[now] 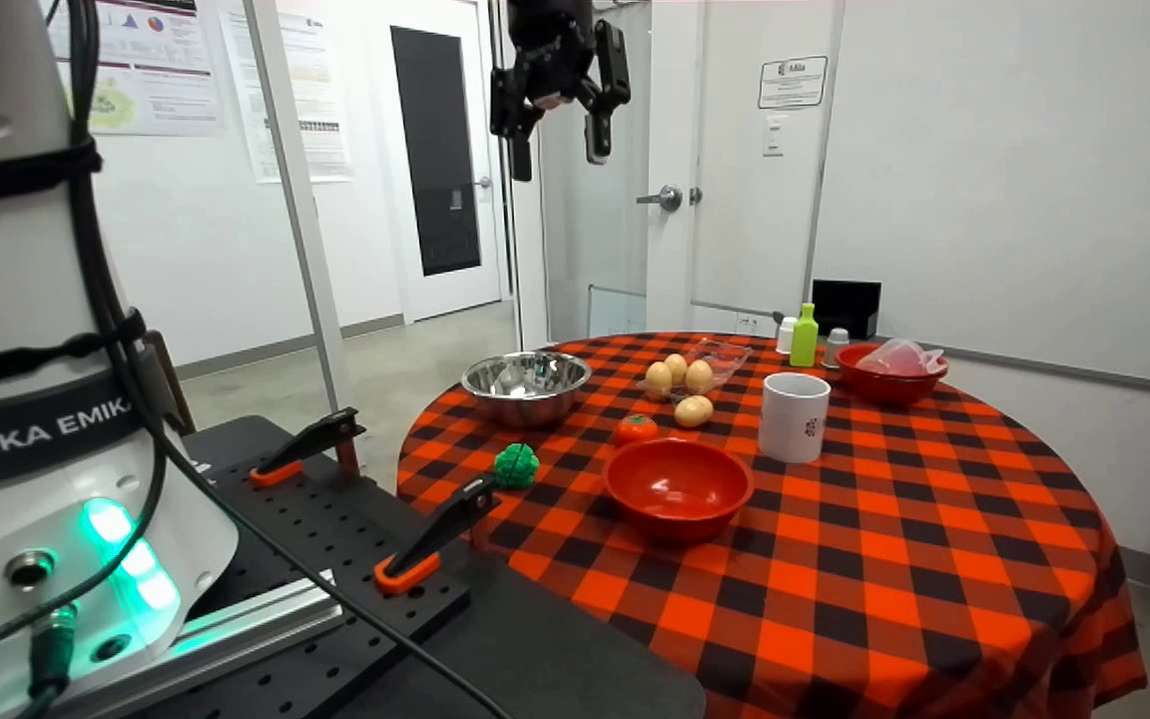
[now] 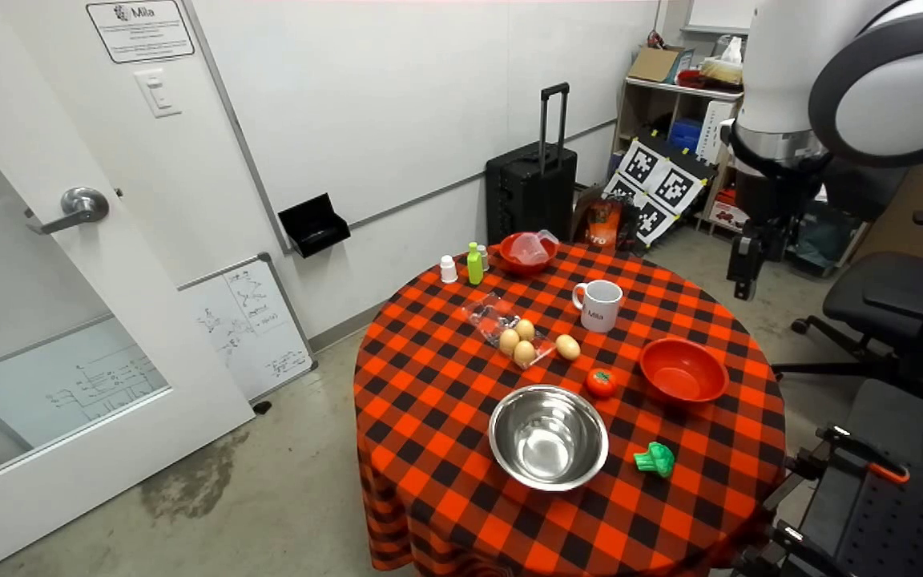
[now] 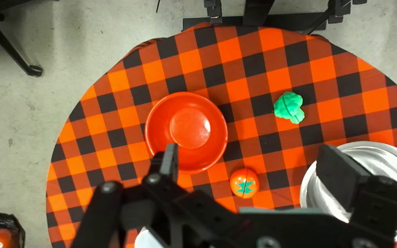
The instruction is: Put the tomato inside the silver bowl
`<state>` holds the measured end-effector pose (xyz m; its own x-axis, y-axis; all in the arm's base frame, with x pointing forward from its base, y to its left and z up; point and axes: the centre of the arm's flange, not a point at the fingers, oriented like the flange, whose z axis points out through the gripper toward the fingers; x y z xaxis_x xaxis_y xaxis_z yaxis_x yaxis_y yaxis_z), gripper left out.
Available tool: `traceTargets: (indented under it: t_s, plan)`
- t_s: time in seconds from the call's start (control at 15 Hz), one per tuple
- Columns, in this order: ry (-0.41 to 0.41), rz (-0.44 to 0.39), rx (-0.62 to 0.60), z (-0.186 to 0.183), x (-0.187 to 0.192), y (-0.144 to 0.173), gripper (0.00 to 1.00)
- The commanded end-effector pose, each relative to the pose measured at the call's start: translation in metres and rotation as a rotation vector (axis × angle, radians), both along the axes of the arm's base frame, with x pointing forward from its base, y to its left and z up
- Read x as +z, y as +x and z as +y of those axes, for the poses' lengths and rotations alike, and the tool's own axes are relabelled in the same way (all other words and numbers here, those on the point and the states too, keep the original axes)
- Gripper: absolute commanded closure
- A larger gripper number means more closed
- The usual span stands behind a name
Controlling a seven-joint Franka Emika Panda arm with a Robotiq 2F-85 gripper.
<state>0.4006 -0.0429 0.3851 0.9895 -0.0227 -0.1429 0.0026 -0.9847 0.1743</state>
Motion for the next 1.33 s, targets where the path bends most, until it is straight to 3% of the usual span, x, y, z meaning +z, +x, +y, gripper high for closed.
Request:
traceTargets:
  t_s: [0.0, 0.67, 1.27]
  plan:
    - [0.001, 0.004, 0.042, -0.006, -0.029, 0.03, 0.0]
    - [0.092, -0.104, 0.084, -0.025, -0.114, 0.086, 0.0]
    - [0.21, -0.053, 0.112, -0.014, -0.19, 0.137, 0.0]
